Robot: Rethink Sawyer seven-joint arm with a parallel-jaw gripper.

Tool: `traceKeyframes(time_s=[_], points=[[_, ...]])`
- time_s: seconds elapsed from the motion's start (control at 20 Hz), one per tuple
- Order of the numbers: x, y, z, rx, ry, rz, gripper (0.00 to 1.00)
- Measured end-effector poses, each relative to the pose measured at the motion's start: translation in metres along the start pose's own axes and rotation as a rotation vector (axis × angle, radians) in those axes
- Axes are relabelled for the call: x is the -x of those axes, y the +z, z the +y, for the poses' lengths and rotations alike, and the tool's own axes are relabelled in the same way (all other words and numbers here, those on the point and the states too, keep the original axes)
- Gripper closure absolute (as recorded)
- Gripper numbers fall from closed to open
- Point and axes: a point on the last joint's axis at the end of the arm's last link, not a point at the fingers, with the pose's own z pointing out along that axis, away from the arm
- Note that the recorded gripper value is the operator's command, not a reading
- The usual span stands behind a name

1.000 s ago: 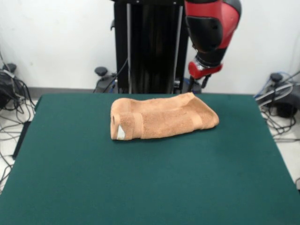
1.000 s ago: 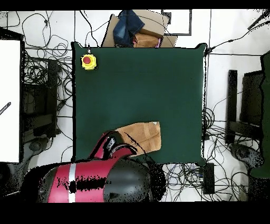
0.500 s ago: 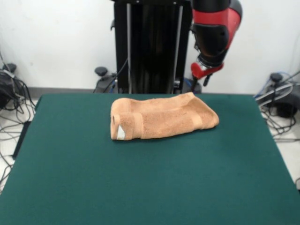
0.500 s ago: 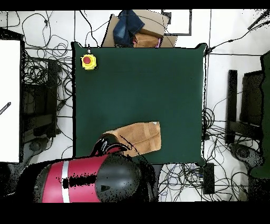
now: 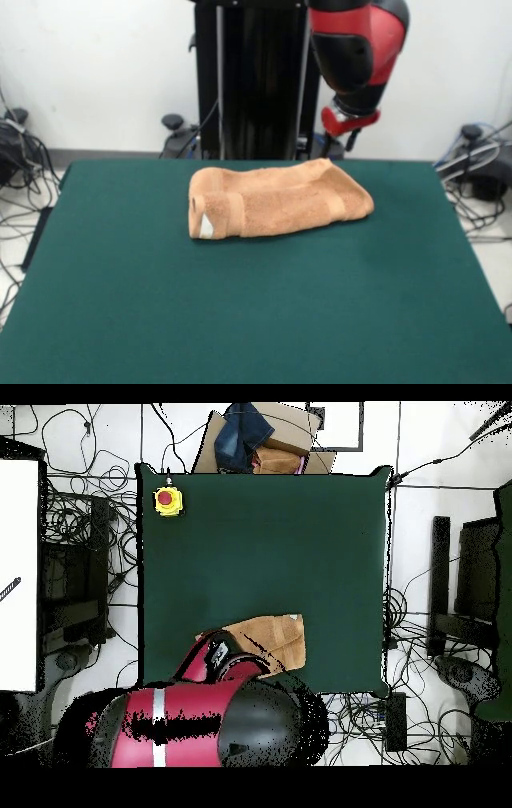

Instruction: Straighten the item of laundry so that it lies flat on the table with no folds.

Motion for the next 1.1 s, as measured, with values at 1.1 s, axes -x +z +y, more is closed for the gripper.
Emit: traceKeyframes(time_s=[1.1], points=[[0.020, 0.009, 0.023, -0.025, -0.058, 0.007, 0.00]])
